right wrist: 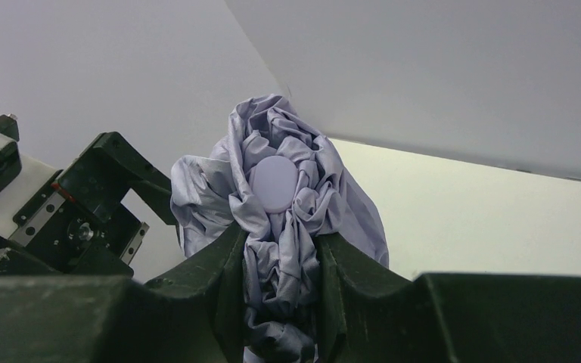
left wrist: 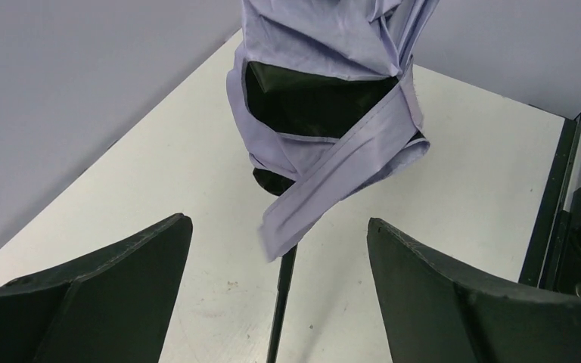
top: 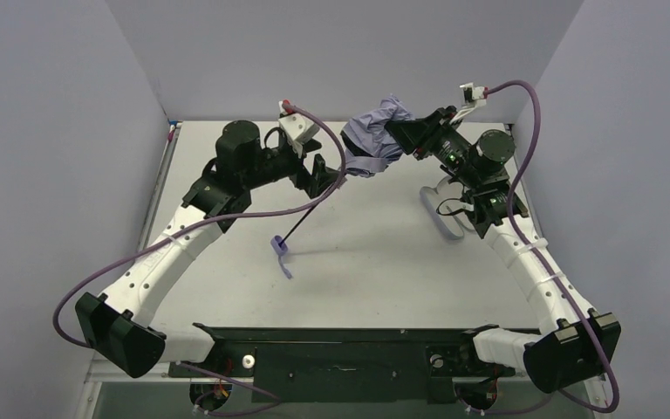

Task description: Open the umbrella

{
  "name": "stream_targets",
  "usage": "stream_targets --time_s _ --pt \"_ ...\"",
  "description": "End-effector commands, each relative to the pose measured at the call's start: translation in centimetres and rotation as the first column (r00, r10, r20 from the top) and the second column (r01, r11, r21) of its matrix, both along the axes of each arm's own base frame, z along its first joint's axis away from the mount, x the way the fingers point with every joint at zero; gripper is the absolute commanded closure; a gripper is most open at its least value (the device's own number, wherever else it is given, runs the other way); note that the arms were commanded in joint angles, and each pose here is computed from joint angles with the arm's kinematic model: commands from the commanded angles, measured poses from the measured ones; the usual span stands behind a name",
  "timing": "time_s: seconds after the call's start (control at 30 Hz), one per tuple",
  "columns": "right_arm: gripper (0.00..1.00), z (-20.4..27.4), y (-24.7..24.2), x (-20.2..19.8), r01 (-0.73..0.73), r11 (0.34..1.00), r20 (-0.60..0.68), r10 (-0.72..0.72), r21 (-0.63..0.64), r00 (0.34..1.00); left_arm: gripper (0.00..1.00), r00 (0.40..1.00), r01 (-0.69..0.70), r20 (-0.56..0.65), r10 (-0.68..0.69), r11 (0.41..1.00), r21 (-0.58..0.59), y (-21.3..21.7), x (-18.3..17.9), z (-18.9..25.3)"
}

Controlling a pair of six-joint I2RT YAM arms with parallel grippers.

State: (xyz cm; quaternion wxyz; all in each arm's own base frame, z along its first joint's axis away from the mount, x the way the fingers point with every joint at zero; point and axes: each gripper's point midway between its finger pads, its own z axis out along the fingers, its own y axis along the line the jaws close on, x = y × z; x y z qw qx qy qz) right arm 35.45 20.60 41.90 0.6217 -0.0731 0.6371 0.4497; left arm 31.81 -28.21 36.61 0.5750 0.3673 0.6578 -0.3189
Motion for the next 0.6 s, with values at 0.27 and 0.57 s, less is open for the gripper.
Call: stream_targets --time_s 0.27,0.57 --pt "1.0 6.7 0.3 -1.4 -0.044 0.994 0.34 0.076 -0.1 0.937 0.04 0.998 0.034 0.055 -0.033 0.999 -0.017 1.0 0.5 -0.3" --pt "1.0 7.3 1.5 -2.6 -0.155 0.986 0.325 0.167 -0.062 0.931 0.17 0.972 0.186 0.125 -0.199 0.976 0.111 -0.3 0.1 -3.2"
